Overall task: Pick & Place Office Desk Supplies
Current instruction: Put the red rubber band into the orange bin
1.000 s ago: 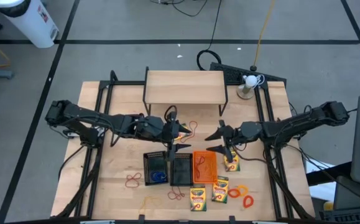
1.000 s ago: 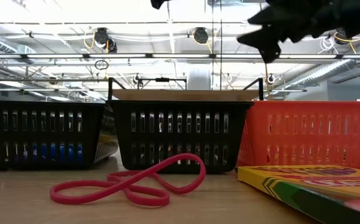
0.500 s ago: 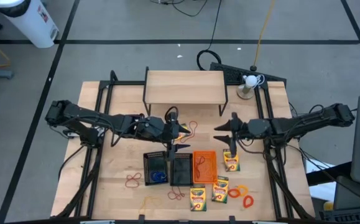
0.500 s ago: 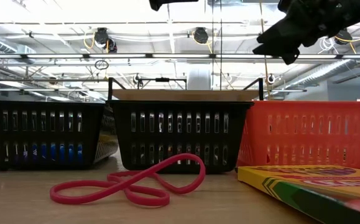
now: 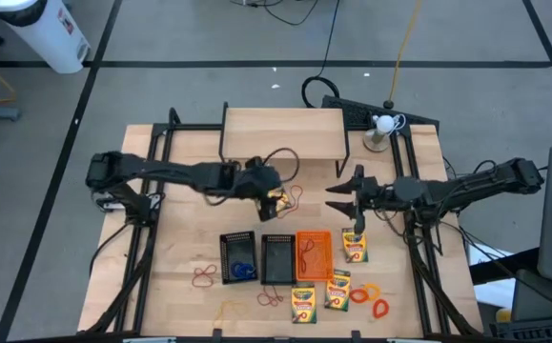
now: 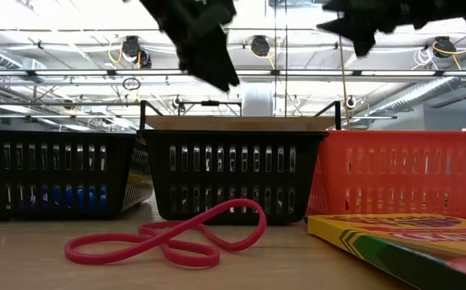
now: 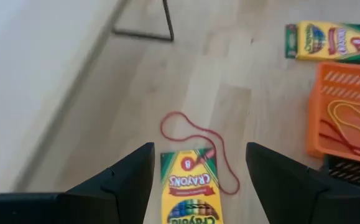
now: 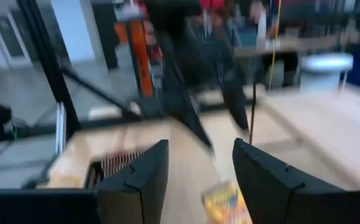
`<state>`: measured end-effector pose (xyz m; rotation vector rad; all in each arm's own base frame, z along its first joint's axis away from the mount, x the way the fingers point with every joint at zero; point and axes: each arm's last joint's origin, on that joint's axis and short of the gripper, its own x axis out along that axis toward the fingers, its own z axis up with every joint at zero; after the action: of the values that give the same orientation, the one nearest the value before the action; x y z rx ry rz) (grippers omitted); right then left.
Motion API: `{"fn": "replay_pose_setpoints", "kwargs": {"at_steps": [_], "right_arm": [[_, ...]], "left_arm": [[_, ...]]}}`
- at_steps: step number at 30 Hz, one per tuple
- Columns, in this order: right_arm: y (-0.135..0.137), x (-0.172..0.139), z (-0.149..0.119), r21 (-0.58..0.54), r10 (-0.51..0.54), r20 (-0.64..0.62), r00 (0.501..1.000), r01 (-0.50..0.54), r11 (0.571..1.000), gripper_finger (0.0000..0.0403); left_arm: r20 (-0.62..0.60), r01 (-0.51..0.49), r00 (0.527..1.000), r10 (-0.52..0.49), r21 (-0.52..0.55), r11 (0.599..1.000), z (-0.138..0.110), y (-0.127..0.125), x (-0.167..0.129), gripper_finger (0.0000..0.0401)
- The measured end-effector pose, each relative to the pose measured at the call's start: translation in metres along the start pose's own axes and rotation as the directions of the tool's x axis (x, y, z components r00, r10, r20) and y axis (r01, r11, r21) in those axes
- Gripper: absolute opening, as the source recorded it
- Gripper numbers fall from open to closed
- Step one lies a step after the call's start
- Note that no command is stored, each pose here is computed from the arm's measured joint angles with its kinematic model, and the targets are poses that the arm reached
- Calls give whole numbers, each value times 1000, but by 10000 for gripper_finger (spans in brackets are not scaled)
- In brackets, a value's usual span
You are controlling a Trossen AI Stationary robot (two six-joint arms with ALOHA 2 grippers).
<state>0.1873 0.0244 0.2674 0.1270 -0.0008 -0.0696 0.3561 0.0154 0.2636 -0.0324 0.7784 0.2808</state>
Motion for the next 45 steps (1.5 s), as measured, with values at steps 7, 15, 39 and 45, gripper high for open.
{"fn": "replay_pose_setpoints", "kwargs": {"at_steps": [7,15,39,45], "right_arm": [[1,-2,12,-46,13,110,994,-8,999,166],[0,-2,5,-58,6,47,999,-3,998,166],[0,-1,4,-41,7,32,999,-6,999,160],[0,-1,4,-26,7,32,999,-6,1000,160]], "left_arm": [[-104,49,993,-65,-151,987,-13,32,53,255],[-68,172,978,-197,-273,947,-19,38,89,255],[-6,305,952,-306,-70,950,-23,-13,105,255],[6,232,973,-232,-18,972,-24,-25,103,255]]}}
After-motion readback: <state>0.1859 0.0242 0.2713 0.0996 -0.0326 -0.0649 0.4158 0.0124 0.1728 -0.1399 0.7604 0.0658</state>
